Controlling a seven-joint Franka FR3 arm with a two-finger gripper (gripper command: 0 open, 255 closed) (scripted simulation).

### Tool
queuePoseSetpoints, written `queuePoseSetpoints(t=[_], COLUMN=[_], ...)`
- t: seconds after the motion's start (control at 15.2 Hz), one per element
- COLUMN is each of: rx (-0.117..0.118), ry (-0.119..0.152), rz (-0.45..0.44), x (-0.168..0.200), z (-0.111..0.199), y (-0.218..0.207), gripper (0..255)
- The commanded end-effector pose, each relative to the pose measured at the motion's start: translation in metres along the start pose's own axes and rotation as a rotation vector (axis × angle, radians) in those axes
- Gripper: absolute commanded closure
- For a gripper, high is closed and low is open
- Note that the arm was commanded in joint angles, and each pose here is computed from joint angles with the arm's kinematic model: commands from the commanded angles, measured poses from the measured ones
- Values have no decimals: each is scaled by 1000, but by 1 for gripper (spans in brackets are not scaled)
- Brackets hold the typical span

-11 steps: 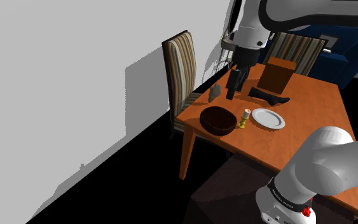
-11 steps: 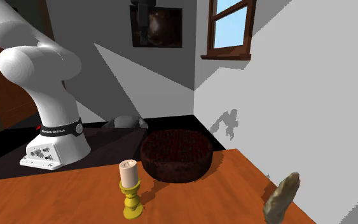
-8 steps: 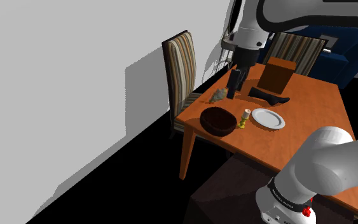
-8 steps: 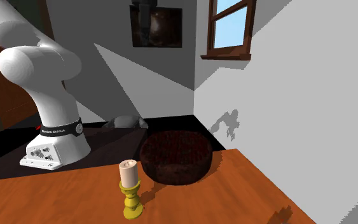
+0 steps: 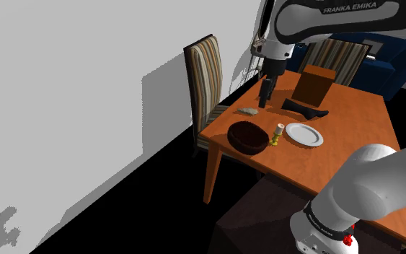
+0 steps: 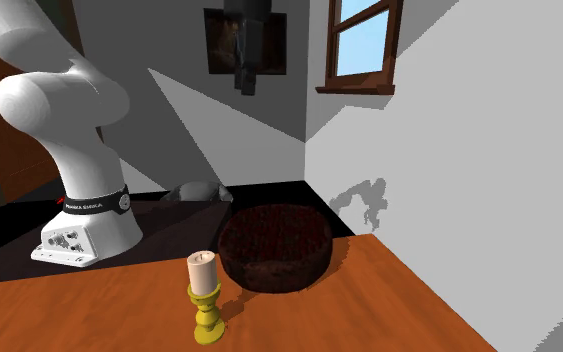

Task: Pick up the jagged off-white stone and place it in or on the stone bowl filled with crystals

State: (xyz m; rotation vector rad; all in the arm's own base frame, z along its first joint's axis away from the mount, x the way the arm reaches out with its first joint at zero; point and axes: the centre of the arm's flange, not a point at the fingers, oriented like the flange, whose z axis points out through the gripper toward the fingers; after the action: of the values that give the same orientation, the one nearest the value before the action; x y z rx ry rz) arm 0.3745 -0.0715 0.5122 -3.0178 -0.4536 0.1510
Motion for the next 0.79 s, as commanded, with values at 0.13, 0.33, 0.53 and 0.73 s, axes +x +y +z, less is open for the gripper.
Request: queuePoseSetpoints(t=[0.13, 0.33, 0.53, 0.73], rx=[0, 0, 1, 2], ry=[-20, -35, -50, -65], rz=[-47, -82, -116, -150], x=[18, 32, 47, 63], z=[14, 25, 35, 46], y=[51, 87, 123, 159], gripper=[0, 0, 0, 0])
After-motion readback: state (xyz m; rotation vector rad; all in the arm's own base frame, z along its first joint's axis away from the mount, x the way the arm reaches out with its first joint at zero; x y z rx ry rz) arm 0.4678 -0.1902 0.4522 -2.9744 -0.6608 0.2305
